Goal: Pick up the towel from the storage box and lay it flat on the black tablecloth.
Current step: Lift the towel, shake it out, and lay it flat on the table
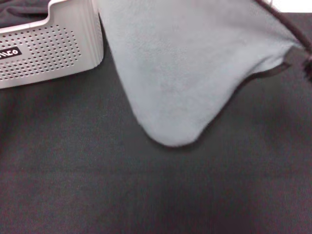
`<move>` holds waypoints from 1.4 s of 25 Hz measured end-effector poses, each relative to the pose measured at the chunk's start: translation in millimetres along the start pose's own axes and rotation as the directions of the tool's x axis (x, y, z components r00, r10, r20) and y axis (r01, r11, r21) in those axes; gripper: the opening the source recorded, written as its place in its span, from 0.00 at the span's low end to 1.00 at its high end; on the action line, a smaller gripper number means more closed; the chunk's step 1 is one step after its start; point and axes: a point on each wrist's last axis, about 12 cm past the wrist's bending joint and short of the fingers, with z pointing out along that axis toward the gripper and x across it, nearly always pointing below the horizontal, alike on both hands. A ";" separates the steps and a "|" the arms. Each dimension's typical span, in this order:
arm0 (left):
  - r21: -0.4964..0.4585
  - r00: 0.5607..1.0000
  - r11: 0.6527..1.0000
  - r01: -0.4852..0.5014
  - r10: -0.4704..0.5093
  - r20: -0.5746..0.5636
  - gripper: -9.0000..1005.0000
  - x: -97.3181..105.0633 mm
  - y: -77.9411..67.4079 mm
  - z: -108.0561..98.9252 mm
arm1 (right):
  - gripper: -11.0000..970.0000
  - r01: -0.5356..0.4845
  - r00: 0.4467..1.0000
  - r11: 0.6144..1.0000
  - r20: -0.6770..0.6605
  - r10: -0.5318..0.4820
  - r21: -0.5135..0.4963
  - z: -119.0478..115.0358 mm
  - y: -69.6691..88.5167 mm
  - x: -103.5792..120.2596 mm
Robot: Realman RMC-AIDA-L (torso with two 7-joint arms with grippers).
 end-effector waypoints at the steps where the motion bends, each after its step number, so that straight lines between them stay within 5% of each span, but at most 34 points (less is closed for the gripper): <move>1: -0.031 1.000 0.999 0.026 -0.027 -0.012 0.02 -0.8 0.1 -10.0 | 0.03 0.010 1.000 1.000 -0.011 -0.010 0.002 -2.6 0.2 -7.9; 7: -0.136 0.990 0.984 0.116 -0.126 -0.068 0.02 3.4 -8.0 -49.6 | 0.03 0.051 0.994 0.999 -0.097 -0.049 0.009 -4.2 8.1 -36.9; 15: -0.102 0.975 0.975 0.198 -0.207 -0.085 0.02 1.8 -33.0 -83.4 | 0.03 0.051 0.989 0.998 -0.140 -0.056 -0.038 6.3 13.7 -60.1; 26: 0.112 0.934 0.933 0.342 -0.325 -0.148 0.02 -12.6 -68.2 -104.7 | 0.03 -0.012 0.980 0.987 -0.196 -0.020 -0.163 15.1 30.4 -74.2; 35: 0.132 0.857 0.863 0.488 -0.445 -0.262 0.02 -13.7 -69.6 -108.7 | 0.04 -0.085 0.978 0.936 -0.207 0.014 -0.341 16.2 54.6 -64.1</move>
